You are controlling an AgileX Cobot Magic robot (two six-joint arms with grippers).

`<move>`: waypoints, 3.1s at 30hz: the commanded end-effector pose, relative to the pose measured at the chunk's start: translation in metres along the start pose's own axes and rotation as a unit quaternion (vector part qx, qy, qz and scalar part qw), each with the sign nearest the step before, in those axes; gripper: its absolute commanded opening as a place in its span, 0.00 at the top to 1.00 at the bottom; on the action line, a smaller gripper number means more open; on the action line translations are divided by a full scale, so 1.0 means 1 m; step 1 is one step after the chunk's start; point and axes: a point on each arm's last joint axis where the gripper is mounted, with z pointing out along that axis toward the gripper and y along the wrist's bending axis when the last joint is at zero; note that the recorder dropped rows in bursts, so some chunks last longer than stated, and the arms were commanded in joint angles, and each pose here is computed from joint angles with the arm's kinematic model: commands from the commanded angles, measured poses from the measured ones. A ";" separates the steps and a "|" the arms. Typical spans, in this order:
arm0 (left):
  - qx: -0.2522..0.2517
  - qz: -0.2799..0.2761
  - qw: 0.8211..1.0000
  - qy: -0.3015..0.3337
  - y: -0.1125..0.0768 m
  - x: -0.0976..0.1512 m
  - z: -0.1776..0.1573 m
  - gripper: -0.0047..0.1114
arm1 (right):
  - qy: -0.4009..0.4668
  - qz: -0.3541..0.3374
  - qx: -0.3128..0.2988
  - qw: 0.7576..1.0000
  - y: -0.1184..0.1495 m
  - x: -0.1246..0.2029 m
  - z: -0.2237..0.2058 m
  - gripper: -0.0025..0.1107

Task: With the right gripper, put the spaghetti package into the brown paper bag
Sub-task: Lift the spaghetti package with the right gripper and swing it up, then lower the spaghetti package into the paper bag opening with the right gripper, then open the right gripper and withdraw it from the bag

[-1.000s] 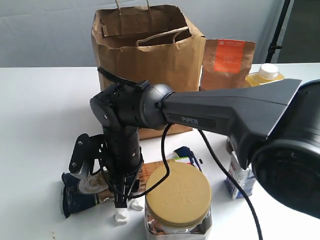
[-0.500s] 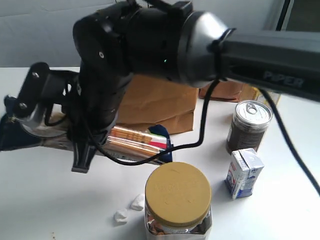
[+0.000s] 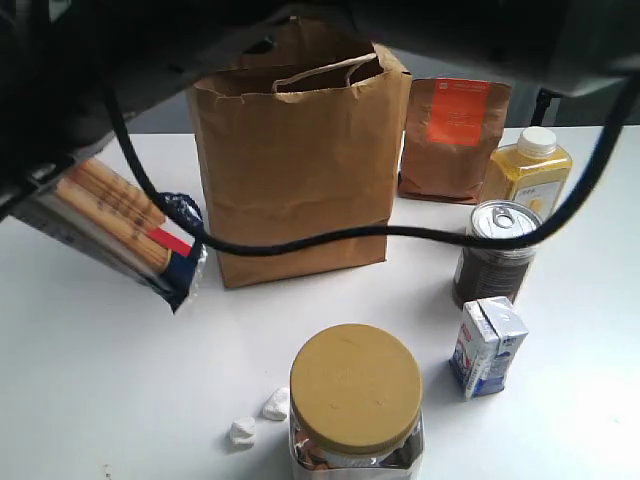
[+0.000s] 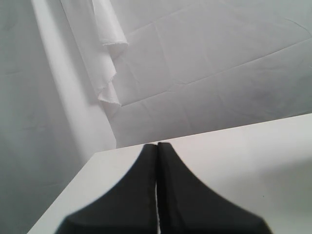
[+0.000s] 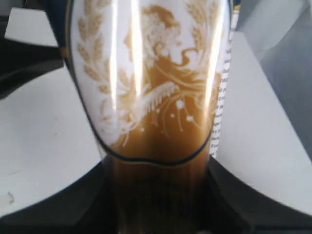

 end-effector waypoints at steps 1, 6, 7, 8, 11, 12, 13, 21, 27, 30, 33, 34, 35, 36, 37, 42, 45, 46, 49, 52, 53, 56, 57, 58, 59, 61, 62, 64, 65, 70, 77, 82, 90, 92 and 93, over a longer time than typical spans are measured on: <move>-0.001 -0.004 1.000 -0.002 0.000 0.001 0.000 0.96 | -0.105 -0.002 0.065 0.992 -0.012 -0.029 -0.032 0.98; -0.001 -0.004 1.000 -0.002 0.000 0.001 0.000 0.96 | -0.149 -0.007 0.134 0.980 -0.029 -0.038 -0.053 0.98; -0.001 -0.004 1.000 -0.002 0.000 0.001 0.000 0.96 | -0.159 -0.004 0.148 0.976 -0.033 -0.039 -0.056 0.98; -0.001 -0.004 1.000 -0.002 0.000 0.001 0.000 0.96 | -0.170 0.005 0.157 0.973 -0.036 -0.041 -0.060 0.98; -0.001 -0.004 1.000 -0.002 0.000 0.001 0.000 0.96 | -0.201 0.023 0.190 0.961 -0.049 -0.043 -0.073 0.98; -0.001 -0.004 1.000 -0.002 0.000 0.001 0.000 0.96 | -0.209 0.029 0.200 0.957 -0.054 -0.043 -0.077 0.98; -0.001 -0.004 1.000 -0.002 0.000 0.001 0.000 0.96 | -0.217 0.036 0.210 0.953 -0.059 -0.043 -0.080 0.98; -0.001 -0.004 1.000 -0.002 0.000 0.001 0.000 0.96 | -0.258 0.059 0.273 0.925 -0.097 -0.034 -0.099 0.98; -0.001 -0.004 1.000 -0.002 0.000 0.001 0.000 0.96 | -0.272 0.102 0.308 0.906 -0.136 -0.009 -0.095 0.98; -0.001 -0.004 1.000 -0.002 0.000 0.001 0.000 0.96 | -0.249 0.121 0.315 0.908 -0.151 0.009 -0.080 0.98; -0.001 -0.004 1.000 -0.002 0.000 0.001 0.000 0.96 | -0.221 0.137 0.320 0.911 -0.165 0.029 -0.062 0.98; -0.001 -0.004 1.000 -0.002 0.000 0.001 0.000 0.96 | -0.213 0.141 0.321 0.912 -0.169 0.035 -0.057 0.98; -0.001 -0.004 1.000 -0.002 0.000 0.001 0.000 0.96 | -0.202 0.145 0.323 0.913 -0.173 0.042 -0.051 0.98; -0.001 -0.004 1.000 -0.002 0.000 0.001 0.000 0.96 | -0.195 0.148 0.324 0.914 -0.176 0.048 -0.047 0.98; -0.001 -0.004 1.000 -0.002 0.000 0.001 0.000 0.96 | -0.186 0.154 0.324 0.915 -0.178 0.053 -0.042 0.98; -0.001 -0.004 1.000 -0.002 0.000 0.001 0.000 0.96 | -0.151 0.182 0.312 0.920 -0.176 0.077 -0.026 0.98; -0.001 -0.004 1.000 -0.002 0.000 0.001 0.000 0.96 | -0.131 0.187 0.306 0.924 -0.170 0.089 -0.022 0.98; -0.001 -0.004 1.000 -0.002 0.000 0.001 0.000 0.96 | -0.129 0.188 0.305 0.925 -0.168 0.092 -0.021 0.98; -0.001 -0.004 1.000 -0.002 0.000 0.001 0.000 0.96 | -0.143 0.173 0.307 0.925 -0.166 0.105 -0.018 0.98; -0.001 -0.004 1.000 -0.002 0.000 0.001 0.000 0.96 | -0.178 0.149 0.308 0.923 -0.164 0.108 -0.016 0.98; -0.001 -0.004 1.000 -0.002 0.000 0.001 0.000 0.96 | -0.191 0.136 0.308 0.922 -0.163 0.107 -0.016 0.98; -0.001 -0.004 1.000 -0.002 0.000 0.001 0.000 0.96 | -0.204 0.120 0.316 0.919 -0.169 0.111 -0.017 0.98; -0.001 -0.004 1.000 -0.002 0.000 0.001 0.000 0.96 | -0.209 0.118 0.318 0.917 -0.172 0.111 -0.019 0.98; -0.001 -0.004 1.000 -0.002 0.000 0.001 0.000 0.96 | -0.212 0.118 0.322 0.915 -0.174 0.113 -0.020 0.98; -0.001 -0.004 1.000 -0.002 0.000 0.001 0.000 0.96 | -0.211 0.118 0.322 0.915 -0.175 0.114 -0.019 0.98; -0.001 -0.004 1.000 -0.002 0.000 0.001 0.000 0.96 | -0.207 0.114 0.324 0.916 -0.177 0.117 -0.019 0.98; -0.001 -0.004 1.000 -0.002 0.000 0.001 0.000 0.96 | -0.204 0.113 0.323 0.917 -0.177 0.119 -0.017 0.98; -0.001 -0.004 1.000 -0.002 0.000 0.001 0.000 0.96 | -0.200 0.108 0.323 0.919 -0.179 0.123 -0.015 0.98; -0.001 -0.004 1.000 -0.002 0.000 0.001 0.000 0.96 | -0.192 0.112 0.324 0.920 -0.181 0.128 -0.012 0.98; -0.001 -0.004 1.000 -0.002 0.000 0.001 0.000 0.96 | -0.188 0.147 0.313 0.919 -0.178 0.139 -0.005 0.98; -0.001 -0.004 1.000 -0.002 0.000 0.001 0.000 0.96 | -0.171 0.171 0.292 0.925 -0.160 0.149 0.002 0.98; -0.001 -0.004 1.000 -0.002 0.000 0.001 0.000 0.96 | -0.166 0.175 0.290 0.926 -0.154 0.151 -0.004 0.91; -0.001 -0.004 1.000 -0.002 0.000 0.001 0.000 0.96 | -0.163 0.186 0.290 0.925 -0.149 0.153 -0.011 0.54; -0.001 -0.004 1.000 -0.002 0.000 0.001 0.000 0.96 | -0.165 0.193 0.291 0.922 -0.149 0.153 -0.011 0.45; -0.001 -0.004 1.000 -0.002 0.000 0.001 0.000 0.96 | -0.165 0.193 0.291 0.922 -0.149 0.153 -0.011 0.42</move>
